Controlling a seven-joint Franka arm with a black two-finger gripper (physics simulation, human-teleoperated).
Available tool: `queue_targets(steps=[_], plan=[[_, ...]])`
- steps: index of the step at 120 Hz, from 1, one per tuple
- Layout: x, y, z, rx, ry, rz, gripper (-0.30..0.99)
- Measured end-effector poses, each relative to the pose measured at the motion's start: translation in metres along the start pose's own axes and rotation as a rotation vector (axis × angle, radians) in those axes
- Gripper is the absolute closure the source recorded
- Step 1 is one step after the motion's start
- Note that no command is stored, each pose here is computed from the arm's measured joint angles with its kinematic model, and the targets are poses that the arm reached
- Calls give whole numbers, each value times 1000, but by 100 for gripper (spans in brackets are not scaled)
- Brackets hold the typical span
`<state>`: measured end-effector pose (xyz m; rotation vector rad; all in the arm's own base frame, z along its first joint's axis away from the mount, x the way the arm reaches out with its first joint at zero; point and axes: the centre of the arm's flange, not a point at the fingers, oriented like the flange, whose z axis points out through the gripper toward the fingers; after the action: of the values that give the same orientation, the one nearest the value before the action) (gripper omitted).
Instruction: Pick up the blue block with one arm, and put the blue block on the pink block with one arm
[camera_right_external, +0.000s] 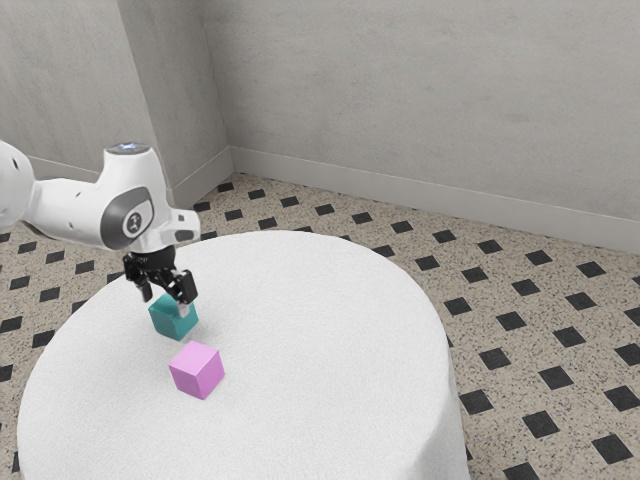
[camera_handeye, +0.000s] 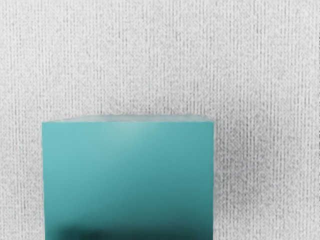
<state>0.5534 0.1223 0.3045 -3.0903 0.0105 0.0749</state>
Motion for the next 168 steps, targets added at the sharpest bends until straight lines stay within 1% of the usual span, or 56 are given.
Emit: queue_targets(steps=[31,69,85,108,119,144,168], plan=[[0,-10,7,0,-11,-7,0],[9,-9,15,3,-15,16,0],[13,-9,27,1,-26,28,0],[18,-10,31,2,-23,38,0],[18,-11,32,2,-23,41,6],[18,-12,32,-1,-20,42,24],[18,-13,31,-1,-17,38,30]])
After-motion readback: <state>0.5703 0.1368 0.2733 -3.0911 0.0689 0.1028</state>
